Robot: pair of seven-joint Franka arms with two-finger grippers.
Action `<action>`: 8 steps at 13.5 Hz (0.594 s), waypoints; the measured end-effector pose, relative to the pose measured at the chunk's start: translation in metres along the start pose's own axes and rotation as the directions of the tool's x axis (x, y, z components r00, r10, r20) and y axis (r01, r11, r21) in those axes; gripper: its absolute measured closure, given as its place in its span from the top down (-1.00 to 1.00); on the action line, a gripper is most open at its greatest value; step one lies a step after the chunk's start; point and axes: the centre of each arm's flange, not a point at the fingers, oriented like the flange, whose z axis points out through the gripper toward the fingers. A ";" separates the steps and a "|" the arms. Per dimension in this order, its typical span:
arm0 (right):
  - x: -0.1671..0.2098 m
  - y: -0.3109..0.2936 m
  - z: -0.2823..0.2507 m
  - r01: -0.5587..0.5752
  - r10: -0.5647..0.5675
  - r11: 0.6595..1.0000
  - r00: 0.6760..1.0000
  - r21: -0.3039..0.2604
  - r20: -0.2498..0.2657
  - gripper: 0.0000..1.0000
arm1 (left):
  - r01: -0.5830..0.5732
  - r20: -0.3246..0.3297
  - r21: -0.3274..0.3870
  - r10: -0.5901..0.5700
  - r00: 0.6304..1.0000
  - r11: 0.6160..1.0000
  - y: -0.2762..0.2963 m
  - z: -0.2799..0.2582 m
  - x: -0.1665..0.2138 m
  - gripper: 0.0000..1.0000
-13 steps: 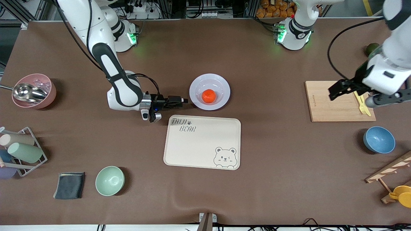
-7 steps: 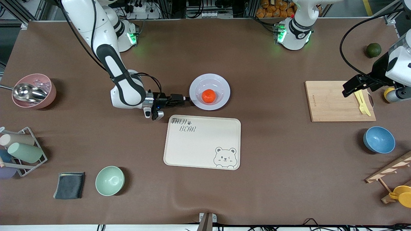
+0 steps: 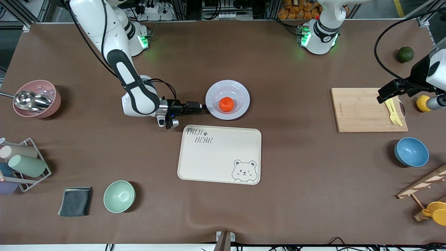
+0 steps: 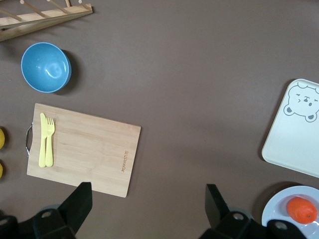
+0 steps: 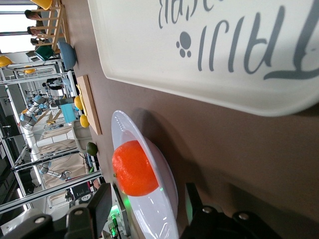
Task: Place orange and plate with both arms
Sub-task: 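Grasp the white plate rim with the right gripper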
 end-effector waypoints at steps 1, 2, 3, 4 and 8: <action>-0.001 0.000 0.002 -0.002 0.002 1.000 1.000 0.003 -0.004 0.35 | -0.006 0.008 0.002 0.006 1.000 1.000 0.000 0.001 -0.001 1.00; -0.002 -0.001 0.005 -0.001 0.001 1.000 1.000 0.001 -0.010 0.34 | -0.014 0.021 0.006 0.014 1.000 1.000 0.000 0.002 -0.003 1.00; -0.003 -0.001 0.009 0.000 -0.001 1.000 1.000 -0.007 -0.024 0.33 | -0.021 0.028 0.006 0.021 0.999 1.000 0.000 0.002 -0.003 1.00; -0.006 -0.002 0.014 0.001 -0.001 1.000 0.999 -0.014 -0.032 0.31 | -0.025 0.031 0.004 0.025 0.999 1.000 0.001 0.002 -0.004 1.00; -0.014 -0.007 0.029 0.011 -0.012 1.000 0.999 -0.026 -0.030 0.03 | -0.026 0.029 0.003 0.026 0.999 1.000 0.000 -0.001 -0.007 1.00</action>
